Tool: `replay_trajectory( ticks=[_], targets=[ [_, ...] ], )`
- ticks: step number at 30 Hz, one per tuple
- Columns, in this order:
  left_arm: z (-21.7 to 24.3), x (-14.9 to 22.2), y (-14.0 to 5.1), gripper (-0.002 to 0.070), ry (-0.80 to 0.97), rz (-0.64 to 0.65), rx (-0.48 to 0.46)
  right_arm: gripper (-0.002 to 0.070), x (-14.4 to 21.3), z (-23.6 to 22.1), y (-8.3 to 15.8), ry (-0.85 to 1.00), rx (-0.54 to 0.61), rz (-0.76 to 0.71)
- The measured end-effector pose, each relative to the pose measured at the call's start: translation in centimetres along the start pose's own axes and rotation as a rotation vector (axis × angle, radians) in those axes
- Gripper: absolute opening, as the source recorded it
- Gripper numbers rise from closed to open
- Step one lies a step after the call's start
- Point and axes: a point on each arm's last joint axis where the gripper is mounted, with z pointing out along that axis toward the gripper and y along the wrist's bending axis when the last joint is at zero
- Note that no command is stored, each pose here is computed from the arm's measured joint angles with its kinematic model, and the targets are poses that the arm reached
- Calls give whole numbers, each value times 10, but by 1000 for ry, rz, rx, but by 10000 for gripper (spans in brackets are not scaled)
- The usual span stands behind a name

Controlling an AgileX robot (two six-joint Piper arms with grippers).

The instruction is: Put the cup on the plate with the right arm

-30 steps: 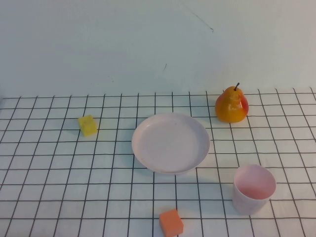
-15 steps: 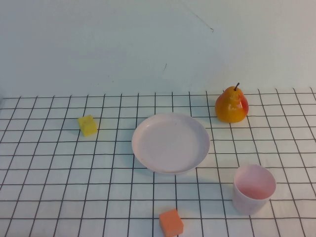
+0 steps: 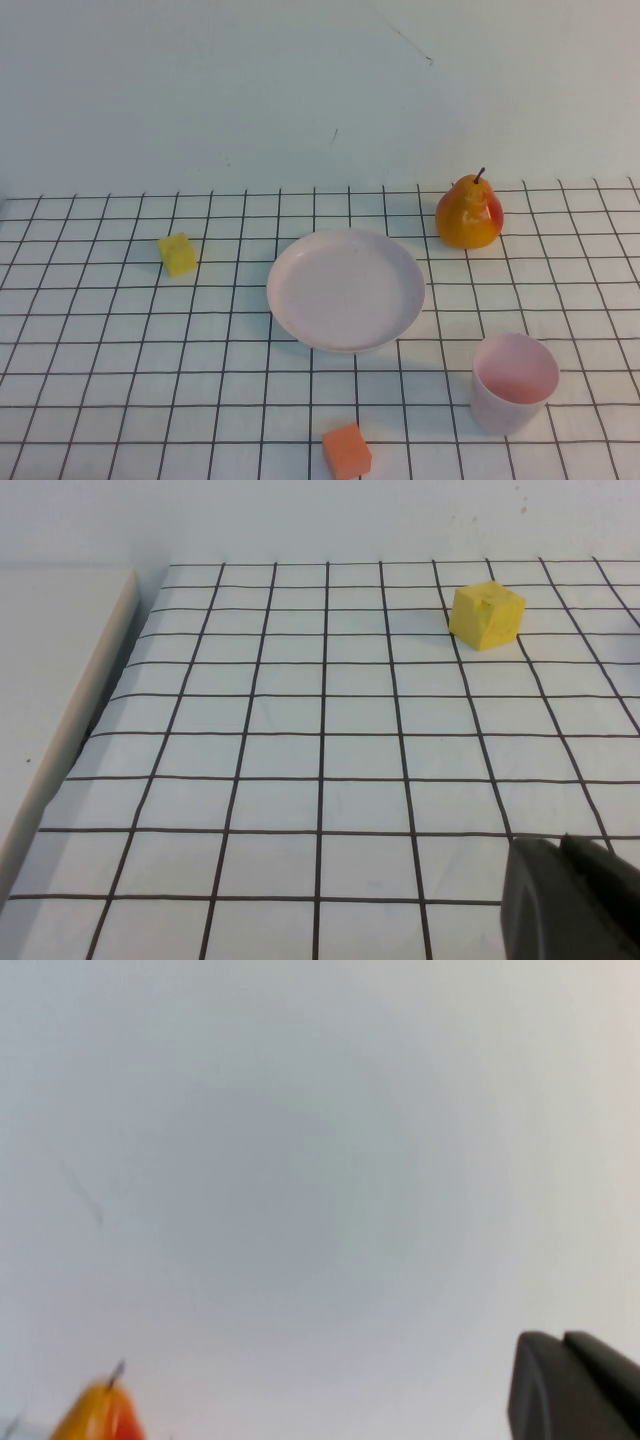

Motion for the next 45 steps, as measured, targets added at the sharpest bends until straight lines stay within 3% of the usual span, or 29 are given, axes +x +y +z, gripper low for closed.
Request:
replay_trajectory(
  ticks=[5,11,14,24,29,35,42,45],
  targets=[
    [0,0,0,-3,0,0,0,-2,-22,-3,-5,-243,50,19],
    [0,0,0,-3,0,0,0,-2,-32,-6,-9,-364,88,73],
    [0,0,0,-3,0,0,0,-2,-33,-2,-9,-223,54,150],
    [0,0,0,-3,0,0,0,-2,-87,20,-11,358,-101,145],
    [0,0,0,-3,0,0,0,-2,-101,62,-2,644,-298,64],
    [0,0,0,-3,0,0,0,-2,-81,134,22,914,-627,64],
    [0,0,0,-3,0,0,0,-2,-36,207,50,1079,-840,-4],
    [0,0,0,-3,0,0,0,-2,-25,220,74,1112,-933,-70]
  ],
)
